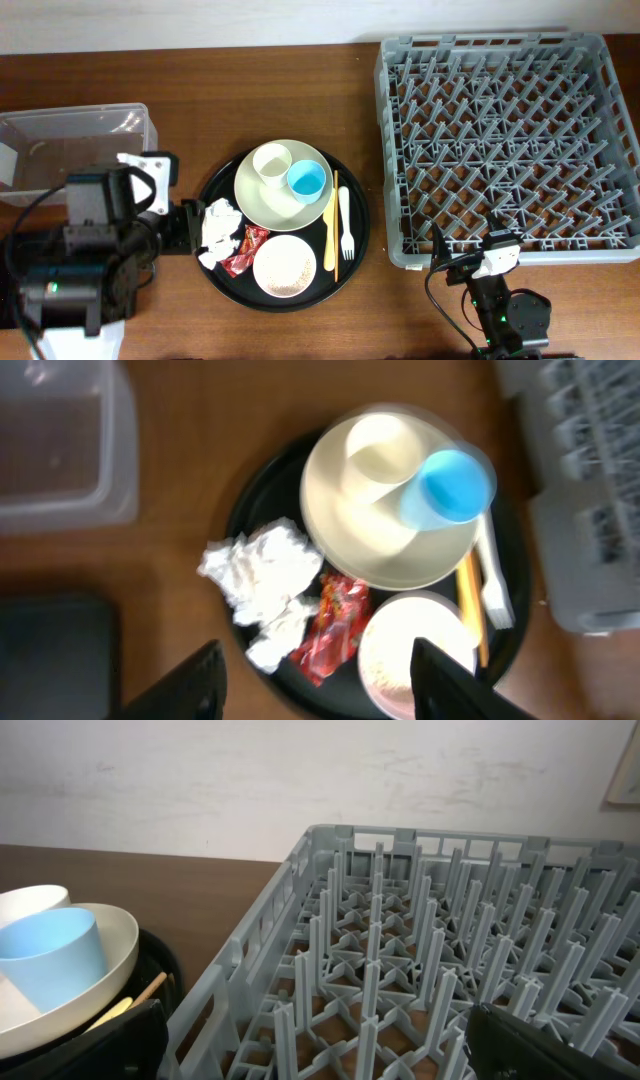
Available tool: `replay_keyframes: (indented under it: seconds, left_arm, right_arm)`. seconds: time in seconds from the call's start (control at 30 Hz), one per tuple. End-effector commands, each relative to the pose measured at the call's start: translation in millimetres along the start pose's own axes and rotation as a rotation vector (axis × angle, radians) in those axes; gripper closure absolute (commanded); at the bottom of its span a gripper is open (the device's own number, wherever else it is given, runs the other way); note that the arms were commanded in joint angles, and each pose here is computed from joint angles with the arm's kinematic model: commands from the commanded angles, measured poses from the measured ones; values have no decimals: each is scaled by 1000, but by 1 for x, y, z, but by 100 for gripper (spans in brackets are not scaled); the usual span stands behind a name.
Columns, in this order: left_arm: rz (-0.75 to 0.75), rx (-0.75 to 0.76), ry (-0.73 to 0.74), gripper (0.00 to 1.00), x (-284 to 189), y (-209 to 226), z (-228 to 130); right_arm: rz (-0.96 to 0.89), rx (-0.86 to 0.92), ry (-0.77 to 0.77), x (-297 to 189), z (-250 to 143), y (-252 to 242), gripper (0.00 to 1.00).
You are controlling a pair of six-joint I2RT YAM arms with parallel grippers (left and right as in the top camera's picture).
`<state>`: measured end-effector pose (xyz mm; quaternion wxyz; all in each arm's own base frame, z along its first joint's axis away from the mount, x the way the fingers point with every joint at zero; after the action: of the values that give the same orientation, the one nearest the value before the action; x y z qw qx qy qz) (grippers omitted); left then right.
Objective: Sort waste into correct bins and load items into the dishwasher rack
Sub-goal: 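Grasp the crumpled white tissue with the left gripper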
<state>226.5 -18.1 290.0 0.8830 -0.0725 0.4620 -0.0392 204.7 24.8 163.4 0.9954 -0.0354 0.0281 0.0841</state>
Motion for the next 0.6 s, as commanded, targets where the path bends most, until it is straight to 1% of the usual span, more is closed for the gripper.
replay_keyframes:
  seconds: [0.0,0.03,0.13,0.2,0.27,0.33,0.43,0.53,0.57]
  left_arm:
    - [102,-25,215,42,39,18,-20]
    - [108,-33,291,39,58,21,-25]
    - [122,-53,481,34,105,28,-35]
    - [129,-61,623,33,134,29,-50]
    - [155,-106,687,33,148,31,-60]
    - [189,-187,717,34,158,34,-74]
    - [241,-298,755,34,173,39,-110]
    - [221,-276,674,34,185,40,-98]
    - [190,-206,646,34,184,39,-84]
  right_arm:
    - [-8,1,7,0,-3,-1,2]
    - [-9,1,7,0,-3,-1,2]
    - [-9,1,7,0,-3,-1,2]
    - [-9,1,7,0,-3,-1,2]
    - [-9,1,7,0,-3,-1,2]
    - [-9,1,7,0,-3,-1,2]
    - [-9,1,7,0,-3,-1,2]
    - [-9,1,7,0,-3,-1,2]
    - [-9,1,7,0,-3,-1,2]
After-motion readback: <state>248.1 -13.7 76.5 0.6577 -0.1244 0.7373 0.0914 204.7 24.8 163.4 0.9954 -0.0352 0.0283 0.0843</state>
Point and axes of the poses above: each gripper's point midway between its finger pads, its own x axis out along the fingers, its own y axis along the line the jaws close on, z = x × y, the point moved 4 cm from there along -x, back along the fingers, and after that the axes turned 4 degrees about -x, right-handed, at the moved point
